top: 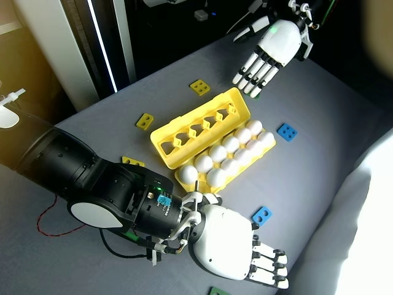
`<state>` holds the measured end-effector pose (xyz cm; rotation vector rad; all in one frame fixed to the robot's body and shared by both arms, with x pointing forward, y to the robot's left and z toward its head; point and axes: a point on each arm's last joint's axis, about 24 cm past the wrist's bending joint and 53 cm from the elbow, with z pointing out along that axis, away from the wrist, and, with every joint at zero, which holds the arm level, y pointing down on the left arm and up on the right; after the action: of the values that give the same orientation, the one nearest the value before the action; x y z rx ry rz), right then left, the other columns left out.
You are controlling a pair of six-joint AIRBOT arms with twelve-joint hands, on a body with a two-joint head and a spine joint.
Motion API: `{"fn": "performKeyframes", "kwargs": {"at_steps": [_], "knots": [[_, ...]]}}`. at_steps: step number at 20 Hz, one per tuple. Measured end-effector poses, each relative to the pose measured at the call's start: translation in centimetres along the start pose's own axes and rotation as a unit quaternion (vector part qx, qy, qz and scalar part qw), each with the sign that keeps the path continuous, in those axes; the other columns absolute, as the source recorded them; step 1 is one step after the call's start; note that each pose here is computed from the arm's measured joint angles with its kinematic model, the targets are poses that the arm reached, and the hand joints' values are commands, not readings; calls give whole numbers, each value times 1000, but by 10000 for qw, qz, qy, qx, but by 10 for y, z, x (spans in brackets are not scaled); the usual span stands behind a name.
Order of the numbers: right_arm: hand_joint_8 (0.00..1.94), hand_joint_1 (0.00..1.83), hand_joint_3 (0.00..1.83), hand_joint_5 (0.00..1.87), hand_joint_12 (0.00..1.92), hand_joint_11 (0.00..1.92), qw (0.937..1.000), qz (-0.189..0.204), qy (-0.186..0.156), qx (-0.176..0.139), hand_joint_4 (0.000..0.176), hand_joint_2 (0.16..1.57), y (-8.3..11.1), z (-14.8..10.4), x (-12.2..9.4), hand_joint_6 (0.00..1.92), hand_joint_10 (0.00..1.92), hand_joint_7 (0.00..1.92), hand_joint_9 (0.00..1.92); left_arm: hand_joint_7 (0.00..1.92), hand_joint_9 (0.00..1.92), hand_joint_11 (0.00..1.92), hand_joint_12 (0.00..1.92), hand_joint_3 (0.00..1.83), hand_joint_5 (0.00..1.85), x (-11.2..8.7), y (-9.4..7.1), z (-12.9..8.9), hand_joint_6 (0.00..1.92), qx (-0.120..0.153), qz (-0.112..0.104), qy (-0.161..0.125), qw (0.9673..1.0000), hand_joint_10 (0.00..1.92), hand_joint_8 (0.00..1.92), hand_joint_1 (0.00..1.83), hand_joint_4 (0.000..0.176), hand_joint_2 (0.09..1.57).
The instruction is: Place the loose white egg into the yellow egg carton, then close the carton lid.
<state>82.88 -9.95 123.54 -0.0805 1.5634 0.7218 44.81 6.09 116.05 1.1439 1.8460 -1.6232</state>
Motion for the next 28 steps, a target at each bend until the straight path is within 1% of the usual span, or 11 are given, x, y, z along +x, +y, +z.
{"fn": "performKeyframes", "kwargs": {"at_steps": [3, 6, 9, 11, 16, 18, 21, 22, 23, 27, 28], "knots": [[0, 485, 5, 818, 0, 0, 10000, -69, 15, -22, 176, 795, 1, 0, 2, 17, 0, 0, 0, 268, 218, 63, 76, 2, 245, -2, 1, -1, 6, -21, 31, -11, 10000, 14, 10, 0, 0, 1180], [0, 454, 0, 811, 0, 0, 9999, -106, -11, -69, 176, 784, 3, 0, 2, 11, 0, 0, 0, 262, 204, 38, 71, 1, 242, -3, 0, 0, 2, -7, 23, -36, 10000, 4, 4, 0, 0, 1180], [5, 516, 5, 859, 0, 0, 9999, -99, -43, -118, 176, 796, 6, 0, 1, 26, 0, 20, 0, 261, 204, 45, 80, 0, 244, -4, 1, 1, 2, -4, 38, -35, 10000, 3, 2, 0, 0, 1174], [1, 478, 2, 851, 0, 0, 9998, -104, -46, -147, 176, 792, 9, 1, 2, 19, 0, 11, 0, 264, 205, 38, 84, 0, 250, -4, 2, 1, 3, -16, 40, -36, 10000, 1, 2, 0, 0, 1175], [2, 587, 1, 846, 0, 0, 9998, -101, -46, -151, 176, 789, 9, 1, 2, 12, 0, 15, 0, 266, 208, 33, 94, 0, 250, -5, 3, 1, 5, -44, 48, -48, 10000, 3, 5, 0, 0, 1177], [0, 533, 0, 843, 0, 0, 9998, -101, -46, -151, 176, 776, 9, 1, 2, 9, 0, 3, 0, 277, 223, 48, 108, 1, 253, -5, 3, 1, 5, -44, 49, -46, 10000, 7, 7, 0, 0, 1178], [11, 588, 0, 901, 0, 0, 9998, -99, -46, -151, 176, 763, 9, 1, 2, 28, 0, 35, 0, 273, 216, 29, 108, 0, 254, -5, 3, 1, 4, -44, 49, -46, 10000, 3, 3, 0, 0, 1177], [19, 560, 0, 893, 0, 0, 9998, -98, -48, -152, 176, 780, 9, 1, 2, 23, 0, 62, 0, 282, 225, 35, 113, 1, 257, -5, 3, 1, 5, -44, 49, -46, 10000, 6, 7, 0, 0, 1178], [5, 554, 0, 882, 0, 0, 9998, -101, -49, -153, 176, 781, 10, 1, 2, 17, 0, 34, 0, 283, 227, 39, 118, 1, 260, -5, 3, 1, 5, -44, 49, -46, 10000, 6, 6, 0, 0, 1178], [8, 702, 2, 924, 0, 0, 9998, -98, -50, -153, 176, 783, 9, 1, 2, 28, 0, 50, 0, 286, 232, 49, 134, 0, 262, -5, 3, 1, 4, -44, 49, -46, 10000, 6, 5, 0, 0, 1175], [10, 679, 9, 946, 0, 0, 9998, -97, -49, -155, 176, 800, 10, 2, 2, 35, 0, 60, 0, 283, 228, 51, 138, 0, 259, -5, 3, 1, 2, -44, 49, -46, 10000, 4, 4, 0, 0, 1172]]}}
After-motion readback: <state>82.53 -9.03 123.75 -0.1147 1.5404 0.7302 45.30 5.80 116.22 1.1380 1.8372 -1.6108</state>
